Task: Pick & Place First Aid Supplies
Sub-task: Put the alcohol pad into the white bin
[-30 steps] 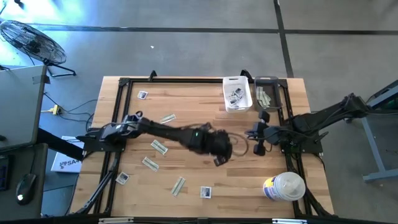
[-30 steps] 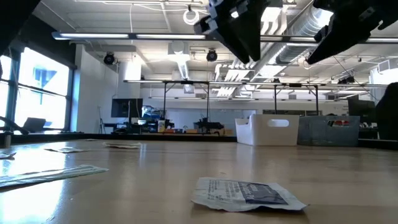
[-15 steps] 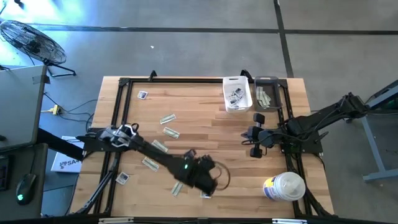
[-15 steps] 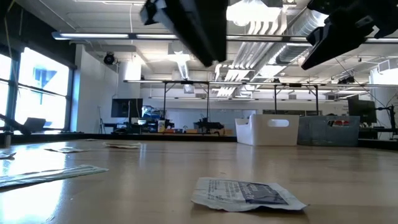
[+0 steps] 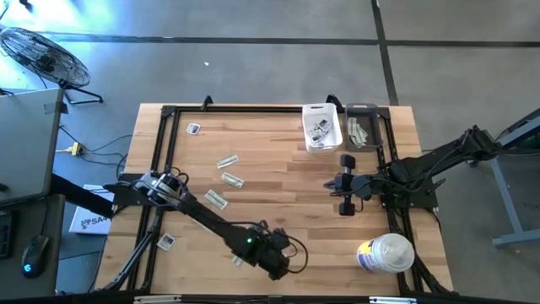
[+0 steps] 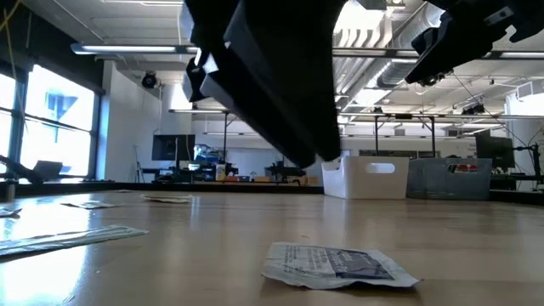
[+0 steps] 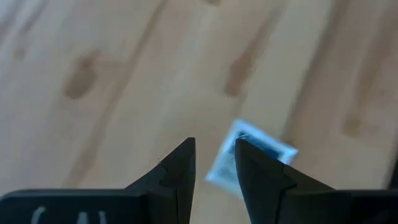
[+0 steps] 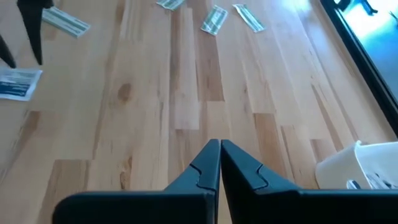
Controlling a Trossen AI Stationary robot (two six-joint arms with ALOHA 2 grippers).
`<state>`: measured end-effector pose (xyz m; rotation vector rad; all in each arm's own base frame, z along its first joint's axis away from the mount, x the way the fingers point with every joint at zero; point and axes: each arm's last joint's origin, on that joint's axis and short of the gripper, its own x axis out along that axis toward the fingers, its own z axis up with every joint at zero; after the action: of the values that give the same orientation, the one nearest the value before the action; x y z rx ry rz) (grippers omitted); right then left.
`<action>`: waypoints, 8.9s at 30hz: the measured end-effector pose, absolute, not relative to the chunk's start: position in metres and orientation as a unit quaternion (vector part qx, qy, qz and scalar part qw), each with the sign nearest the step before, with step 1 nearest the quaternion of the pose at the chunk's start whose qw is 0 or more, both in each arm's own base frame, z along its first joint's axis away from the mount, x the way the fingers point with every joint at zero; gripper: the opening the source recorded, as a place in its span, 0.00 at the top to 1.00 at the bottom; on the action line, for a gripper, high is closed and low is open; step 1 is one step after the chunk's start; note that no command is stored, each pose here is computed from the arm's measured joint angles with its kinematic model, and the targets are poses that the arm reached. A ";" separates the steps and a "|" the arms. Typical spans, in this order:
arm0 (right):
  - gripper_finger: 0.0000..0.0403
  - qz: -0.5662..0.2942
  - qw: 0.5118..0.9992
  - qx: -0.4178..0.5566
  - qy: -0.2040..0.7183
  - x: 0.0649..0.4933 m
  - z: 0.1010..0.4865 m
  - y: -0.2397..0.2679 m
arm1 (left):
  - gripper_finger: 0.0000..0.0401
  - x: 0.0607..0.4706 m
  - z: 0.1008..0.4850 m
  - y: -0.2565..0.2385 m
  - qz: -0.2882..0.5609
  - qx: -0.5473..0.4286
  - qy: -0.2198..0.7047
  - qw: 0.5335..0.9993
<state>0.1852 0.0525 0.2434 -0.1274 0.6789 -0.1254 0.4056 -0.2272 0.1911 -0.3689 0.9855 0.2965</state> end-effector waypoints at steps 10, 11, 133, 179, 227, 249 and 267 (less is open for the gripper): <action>0.98 -0.056 0.940 -0.052 0.333 0.185 0.243 0.053 | 0.61 0.400 0.169 -0.226 0.119 -0.180 0.491 0.844; 0.98 -0.055 0.940 -0.048 0.334 0.185 0.243 0.053 | 0.59 0.400 0.167 -0.226 0.113 -0.177 0.492 0.845; 0.98 -0.076 0.927 -0.030 0.366 0.180 0.238 0.052 | 0.80 0.438 0.237 0.201 0.308 -0.152 0.245 0.907; 0.98 -0.117 0.931 -0.059 0.340 0.192 0.244 0.022 | 0.66 0.153 0.132 0.197 0.683 -0.311 0.330 0.573; 0.98 -0.117 0.936 -0.054 0.327 0.195 0.246 0.016 | 0.93 0.168 0.123 0.207 0.712 -0.330 0.320 0.531; 0.99 -0.102 0.938 -0.045 0.328 0.195 0.246 0.017 | 1.00 0.215 0.152 0.178 0.603 -0.318 0.269 0.680; 0.99 -0.103 0.938 -0.048 0.328 0.195 0.246 0.017 | 0.73 0.191 0.125 0.205 0.664 -0.334 0.294 0.602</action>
<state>0.1949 0.0173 0.2458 -0.0976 0.6700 -0.2103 0.1909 0.2047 0.1246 -0.7738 0.6800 1.5374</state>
